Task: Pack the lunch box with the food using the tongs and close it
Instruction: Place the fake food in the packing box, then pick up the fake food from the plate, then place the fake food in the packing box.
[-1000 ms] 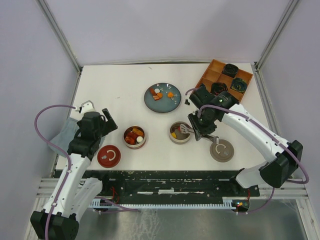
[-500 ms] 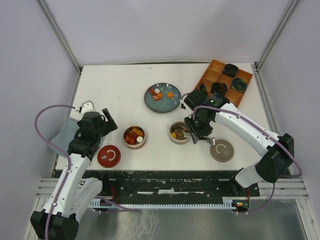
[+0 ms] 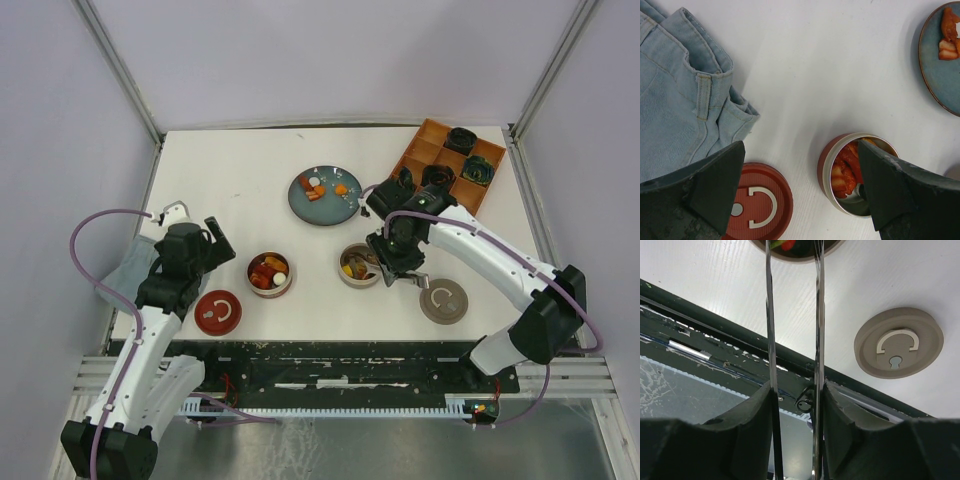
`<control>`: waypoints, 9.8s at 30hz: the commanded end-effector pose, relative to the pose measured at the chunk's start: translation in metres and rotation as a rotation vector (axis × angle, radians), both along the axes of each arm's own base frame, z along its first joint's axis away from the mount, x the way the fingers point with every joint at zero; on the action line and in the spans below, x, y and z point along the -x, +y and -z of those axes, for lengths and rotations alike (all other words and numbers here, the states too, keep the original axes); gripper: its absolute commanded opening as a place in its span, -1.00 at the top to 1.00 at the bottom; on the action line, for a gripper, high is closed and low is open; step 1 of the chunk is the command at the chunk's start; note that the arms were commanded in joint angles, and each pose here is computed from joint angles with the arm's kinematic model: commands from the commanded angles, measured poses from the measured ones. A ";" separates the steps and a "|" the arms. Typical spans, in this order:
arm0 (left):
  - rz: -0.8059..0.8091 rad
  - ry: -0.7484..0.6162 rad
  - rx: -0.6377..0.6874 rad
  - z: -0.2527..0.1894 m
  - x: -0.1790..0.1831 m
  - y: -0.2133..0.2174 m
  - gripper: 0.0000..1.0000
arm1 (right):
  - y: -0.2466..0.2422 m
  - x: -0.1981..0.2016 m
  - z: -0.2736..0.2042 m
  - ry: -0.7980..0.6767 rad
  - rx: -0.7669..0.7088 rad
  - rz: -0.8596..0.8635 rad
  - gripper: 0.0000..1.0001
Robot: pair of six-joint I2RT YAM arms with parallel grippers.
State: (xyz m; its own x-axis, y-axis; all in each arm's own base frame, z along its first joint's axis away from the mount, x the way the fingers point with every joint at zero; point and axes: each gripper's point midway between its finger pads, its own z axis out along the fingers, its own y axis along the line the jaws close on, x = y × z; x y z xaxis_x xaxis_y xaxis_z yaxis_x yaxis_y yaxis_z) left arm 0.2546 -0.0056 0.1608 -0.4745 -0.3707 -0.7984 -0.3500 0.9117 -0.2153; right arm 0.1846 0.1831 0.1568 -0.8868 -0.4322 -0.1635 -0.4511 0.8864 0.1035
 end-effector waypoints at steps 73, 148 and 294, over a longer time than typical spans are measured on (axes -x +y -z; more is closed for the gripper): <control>0.002 -0.058 -0.006 -0.012 -0.008 0.001 -1.00 | 0.088 -0.137 -0.052 -0.378 -0.184 0.132 -0.03; 0.020 -0.060 0.004 -0.012 -0.009 -0.003 -1.00 | 0.160 -0.263 0.037 -0.463 -0.024 -0.003 0.08; 0.008 -0.043 -0.006 -0.008 -0.010 0.000 -1.00 | 0.026 -0.029 -0.040 -0.287 0.287 -0.149 0.03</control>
State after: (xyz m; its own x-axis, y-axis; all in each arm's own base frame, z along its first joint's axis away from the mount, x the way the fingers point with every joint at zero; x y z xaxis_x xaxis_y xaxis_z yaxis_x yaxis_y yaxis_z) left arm 0.2552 -0.0062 0.1579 -0.4855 -0.3694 -0.7923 -0.3505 0.9126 -0.2107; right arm 0.2077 0.1954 0.1669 -0.7581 -0.6458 -0.0907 -0.5849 0.7349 -0.3433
